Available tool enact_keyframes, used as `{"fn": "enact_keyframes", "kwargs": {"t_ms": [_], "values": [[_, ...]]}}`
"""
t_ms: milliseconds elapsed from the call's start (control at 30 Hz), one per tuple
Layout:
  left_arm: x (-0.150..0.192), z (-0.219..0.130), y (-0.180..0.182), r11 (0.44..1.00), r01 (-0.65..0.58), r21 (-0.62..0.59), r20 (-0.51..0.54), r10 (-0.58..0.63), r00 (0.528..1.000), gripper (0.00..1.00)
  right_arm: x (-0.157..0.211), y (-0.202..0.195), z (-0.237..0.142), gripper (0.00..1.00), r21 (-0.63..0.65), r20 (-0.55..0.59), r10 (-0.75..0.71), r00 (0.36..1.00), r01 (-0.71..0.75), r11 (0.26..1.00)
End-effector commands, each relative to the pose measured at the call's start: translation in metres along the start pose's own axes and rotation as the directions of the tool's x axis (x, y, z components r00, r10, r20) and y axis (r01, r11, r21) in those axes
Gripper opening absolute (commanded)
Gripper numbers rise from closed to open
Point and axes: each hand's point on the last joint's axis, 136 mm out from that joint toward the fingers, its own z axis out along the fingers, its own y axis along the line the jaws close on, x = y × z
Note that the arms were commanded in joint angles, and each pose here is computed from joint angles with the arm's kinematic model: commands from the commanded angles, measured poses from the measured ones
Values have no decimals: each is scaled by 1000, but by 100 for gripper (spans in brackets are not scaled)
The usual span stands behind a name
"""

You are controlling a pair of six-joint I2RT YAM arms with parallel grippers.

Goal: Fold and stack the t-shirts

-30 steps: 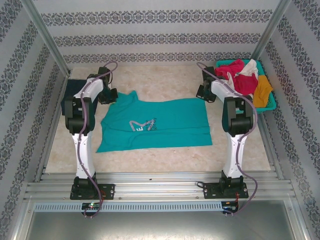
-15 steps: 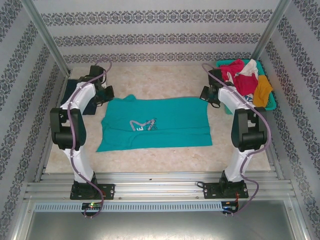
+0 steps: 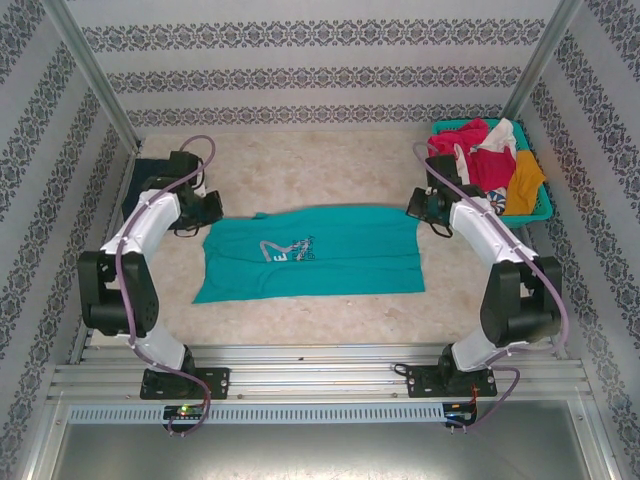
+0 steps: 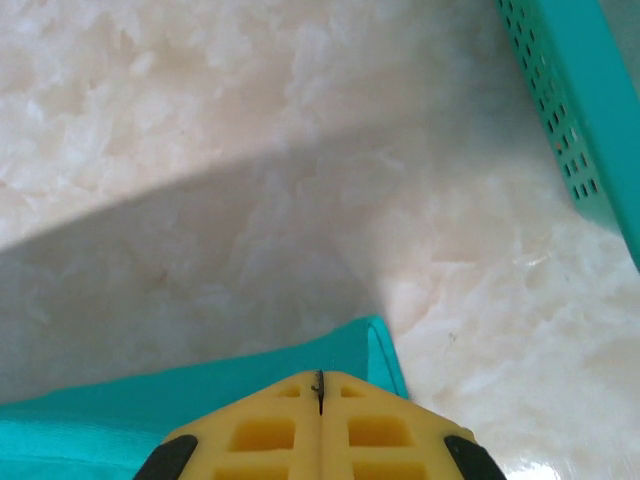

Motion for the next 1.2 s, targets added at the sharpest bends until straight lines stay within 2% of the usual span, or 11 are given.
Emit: {"fn": "enact_keyframes", "kwargs": {"t_ms": [0,400,700,1167], "values": [[20,-9,-3,1000,11,22,-26,-11,1000,0,18,-9,-14,0,20,-26,-22,999,23,1000],[51,-38,-1,998,35,43,-47,-33,998,0,51,-28,-32,0,47,-55,-17,998,19,999],[81,-44,8,998,48,34,-87,-45,995,0,59,-32,-26,0,56,-80,-17,997,21,998],[135,-9,35,996,83,-28,-220,-87,972,0,83,-48,-19,0,94,-143,-14,990,28,995]]}}
